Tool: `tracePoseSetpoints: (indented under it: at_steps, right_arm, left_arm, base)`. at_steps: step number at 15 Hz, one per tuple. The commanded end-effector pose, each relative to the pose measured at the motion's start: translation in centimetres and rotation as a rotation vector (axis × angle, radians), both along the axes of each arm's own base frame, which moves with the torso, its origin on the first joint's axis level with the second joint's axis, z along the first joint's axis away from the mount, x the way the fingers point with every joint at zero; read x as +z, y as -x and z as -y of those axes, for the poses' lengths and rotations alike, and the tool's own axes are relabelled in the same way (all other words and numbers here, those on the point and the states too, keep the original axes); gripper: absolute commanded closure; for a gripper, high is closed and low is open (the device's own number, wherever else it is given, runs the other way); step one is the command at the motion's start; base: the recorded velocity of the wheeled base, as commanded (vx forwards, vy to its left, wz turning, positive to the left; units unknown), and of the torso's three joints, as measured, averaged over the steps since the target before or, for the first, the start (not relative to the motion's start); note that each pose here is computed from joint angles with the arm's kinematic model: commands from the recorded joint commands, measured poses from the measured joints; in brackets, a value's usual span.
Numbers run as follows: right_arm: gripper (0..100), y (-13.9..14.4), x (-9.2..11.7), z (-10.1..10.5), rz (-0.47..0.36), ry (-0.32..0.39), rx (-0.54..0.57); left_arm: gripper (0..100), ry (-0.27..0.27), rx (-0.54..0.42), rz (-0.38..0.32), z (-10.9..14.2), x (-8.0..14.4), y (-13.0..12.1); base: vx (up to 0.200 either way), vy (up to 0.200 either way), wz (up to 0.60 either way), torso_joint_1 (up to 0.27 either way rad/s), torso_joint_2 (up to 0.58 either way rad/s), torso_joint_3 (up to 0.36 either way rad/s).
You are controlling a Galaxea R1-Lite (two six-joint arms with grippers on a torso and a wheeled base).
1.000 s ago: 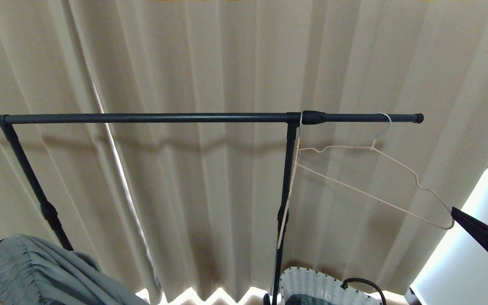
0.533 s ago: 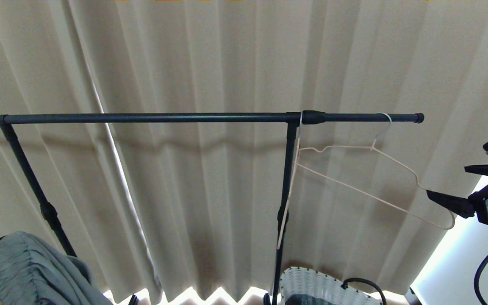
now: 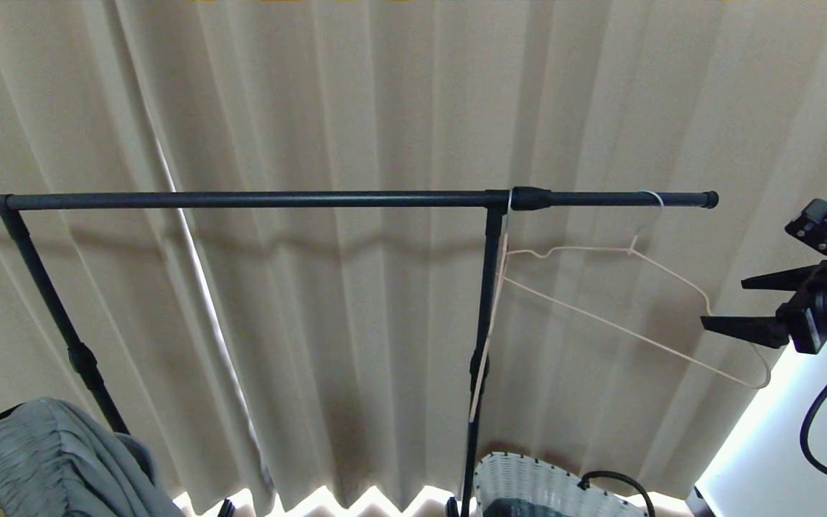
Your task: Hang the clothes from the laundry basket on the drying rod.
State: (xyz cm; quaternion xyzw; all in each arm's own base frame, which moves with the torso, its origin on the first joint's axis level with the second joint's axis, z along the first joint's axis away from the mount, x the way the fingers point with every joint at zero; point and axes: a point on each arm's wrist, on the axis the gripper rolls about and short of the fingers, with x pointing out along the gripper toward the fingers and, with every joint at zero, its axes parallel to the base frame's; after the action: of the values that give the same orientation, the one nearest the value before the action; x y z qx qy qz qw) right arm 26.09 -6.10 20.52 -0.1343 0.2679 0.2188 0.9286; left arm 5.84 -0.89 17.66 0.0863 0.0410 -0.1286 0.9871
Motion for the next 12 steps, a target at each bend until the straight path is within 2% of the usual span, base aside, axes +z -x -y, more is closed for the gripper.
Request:
tracePoseSetpoints:
  at_steps: [1,9,12]
  right_arm:
    - [0,-2.0,-1.5,0.9,-0.05,-0.015,-0.009]
    - [0,-5.7,-4.3,2.0,-0.115,-0.043,-0.009]
    - [0,-5.8,-4.8,1.9,-0.133,-0.066,0.008]
  left_arm:
    - [100,0.0,-0.003,0.003,0.0,0.0,0.0]
    - [100,0.0,-0.003,-0.003,0.0,-0.1,0.0]
    - [100,0.0,-0.003,-0.003,0.0,-0.1,0.0]
  base:
    - [0.0,0.0,0.0,0.0,0.0,0.0]
    - [0.0,0.0,0.0,0.0,0.0,0.0]
    - [0.0,0.0,0.0,0.0,0.0,0.0]
